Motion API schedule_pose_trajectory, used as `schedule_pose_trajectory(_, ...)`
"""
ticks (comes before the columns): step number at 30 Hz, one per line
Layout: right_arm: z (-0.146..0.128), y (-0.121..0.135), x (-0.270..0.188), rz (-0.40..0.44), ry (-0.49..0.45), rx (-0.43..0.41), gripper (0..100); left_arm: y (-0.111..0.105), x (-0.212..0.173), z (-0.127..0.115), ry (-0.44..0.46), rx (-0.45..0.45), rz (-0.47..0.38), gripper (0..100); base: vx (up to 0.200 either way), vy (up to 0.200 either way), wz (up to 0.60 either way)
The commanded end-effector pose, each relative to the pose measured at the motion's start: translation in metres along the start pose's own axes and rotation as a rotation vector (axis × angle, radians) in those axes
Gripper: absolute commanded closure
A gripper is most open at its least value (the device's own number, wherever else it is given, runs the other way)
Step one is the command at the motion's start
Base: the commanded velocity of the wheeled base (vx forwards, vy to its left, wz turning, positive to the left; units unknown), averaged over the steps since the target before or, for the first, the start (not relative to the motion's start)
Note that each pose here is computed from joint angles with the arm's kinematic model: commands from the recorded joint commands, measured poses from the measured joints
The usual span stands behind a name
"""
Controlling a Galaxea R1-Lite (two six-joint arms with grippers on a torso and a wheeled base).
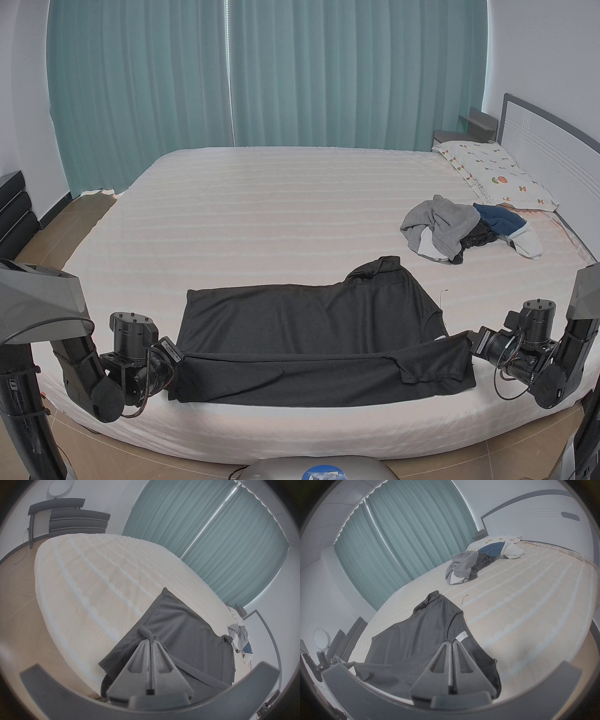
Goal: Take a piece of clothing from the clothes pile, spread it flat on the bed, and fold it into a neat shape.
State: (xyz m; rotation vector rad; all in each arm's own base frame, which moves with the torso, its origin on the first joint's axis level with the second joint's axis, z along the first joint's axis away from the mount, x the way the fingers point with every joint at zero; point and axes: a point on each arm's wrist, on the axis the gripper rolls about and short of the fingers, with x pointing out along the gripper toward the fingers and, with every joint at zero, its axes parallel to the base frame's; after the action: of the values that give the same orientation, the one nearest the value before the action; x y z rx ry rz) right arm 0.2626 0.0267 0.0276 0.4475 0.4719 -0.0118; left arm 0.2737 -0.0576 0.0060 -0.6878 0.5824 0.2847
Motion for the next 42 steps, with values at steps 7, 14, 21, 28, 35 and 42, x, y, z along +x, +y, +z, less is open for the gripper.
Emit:
schedule_pose_trajectory(7, -0.03, -0.015, 0.034, -0.049, 0.015, 0.002, 100, 0.0, 0.031, -0.009, 0.013, -0.021, 0.023, 100, 0.0, 0.0, 0.0)
schedule_pose_trajectory(14, -0.028, -0.013, 0.046, -0.028, -0.015, 0.079, 100, -0.001, 0.036, -0.008, 0.006, -0.027, 0.022, 100, 0.0, 0.0, 0.0)
schedule_pose_trajectory(21, -0.022, -0.009, 0.051, -0.009, -0.044, 0.107, 100, 0.0, 0.036, -0.003, -0.027, -0.036, 0.038, 100, 0.0, 0.0, 0.0)
schedule_pose_trajectory(28, -0.011, -0.003, 0.046, 0.016, -0.084, 0.14, 100, 0.003, 0.029, 0.009, -0.06, -0.06, 0.038, 100, 0.0, 0.0, 0.0)
schedule_pose_trajectory(35, -0.016, -0.005, 0.049, 0.009, -0.069, 0.139, 100, 0.003, 0.033, 0.006, -0.05, -0.057, 0.041, 100, 0.0, 0.0, 0.0)
schedule_pose_trajectory(42, -0.02, -0.008, 0.056, 0.008, -0.055, 0.143, 100, 0.004, 0.045, 0.001, -0.033, -0.054, 0.048, 100, 0.0, 0.0, 0.0)
